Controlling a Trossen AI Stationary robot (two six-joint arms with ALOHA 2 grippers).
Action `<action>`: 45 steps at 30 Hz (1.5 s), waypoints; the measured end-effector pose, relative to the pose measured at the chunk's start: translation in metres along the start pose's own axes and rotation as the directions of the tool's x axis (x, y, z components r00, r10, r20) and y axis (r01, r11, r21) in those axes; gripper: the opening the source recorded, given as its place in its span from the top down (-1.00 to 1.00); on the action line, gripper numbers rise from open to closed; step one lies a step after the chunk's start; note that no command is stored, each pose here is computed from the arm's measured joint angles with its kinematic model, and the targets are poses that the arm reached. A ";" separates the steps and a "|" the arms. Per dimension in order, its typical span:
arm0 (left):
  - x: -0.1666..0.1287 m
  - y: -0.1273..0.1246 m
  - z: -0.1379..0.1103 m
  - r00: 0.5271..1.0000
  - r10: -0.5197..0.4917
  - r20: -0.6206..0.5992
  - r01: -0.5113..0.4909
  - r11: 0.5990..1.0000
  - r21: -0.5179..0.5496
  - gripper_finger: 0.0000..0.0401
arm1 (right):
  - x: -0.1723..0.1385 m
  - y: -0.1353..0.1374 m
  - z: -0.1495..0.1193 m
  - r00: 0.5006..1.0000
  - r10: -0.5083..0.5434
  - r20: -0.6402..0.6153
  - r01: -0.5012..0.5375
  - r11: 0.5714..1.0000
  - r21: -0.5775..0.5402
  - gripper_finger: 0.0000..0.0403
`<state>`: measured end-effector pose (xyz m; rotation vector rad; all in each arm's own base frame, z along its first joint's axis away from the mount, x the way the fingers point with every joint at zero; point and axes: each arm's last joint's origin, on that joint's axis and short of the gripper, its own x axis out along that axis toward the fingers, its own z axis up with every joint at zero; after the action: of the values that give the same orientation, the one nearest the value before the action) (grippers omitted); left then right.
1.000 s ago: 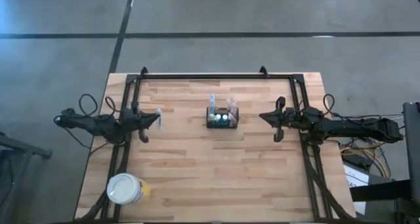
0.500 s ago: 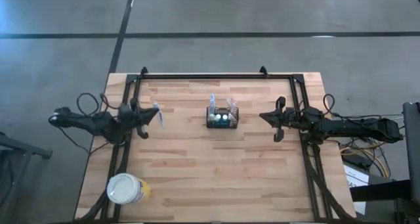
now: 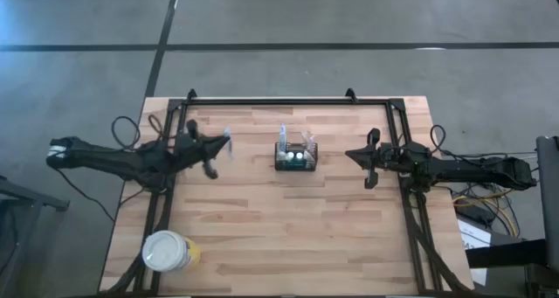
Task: Pick & Place toothbrushing station
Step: Put the blue toothbrush into the wire organizer
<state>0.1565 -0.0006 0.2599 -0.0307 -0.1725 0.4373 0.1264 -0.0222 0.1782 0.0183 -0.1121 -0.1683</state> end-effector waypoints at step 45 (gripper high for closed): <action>0.163 0.036 -0.071 0.942 -0.320 0.099 0.310 0.945 0.102 1.00 | 0.000 0.000 -0.001 1.000 0.001 -0.015 -0.002 0.999 -0.033 0.96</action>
<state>0.2989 0.1011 0.2131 0.1051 -0.2670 0.1247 0.1266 -0.0222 0.1769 -0.0130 -0.0949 -0.1685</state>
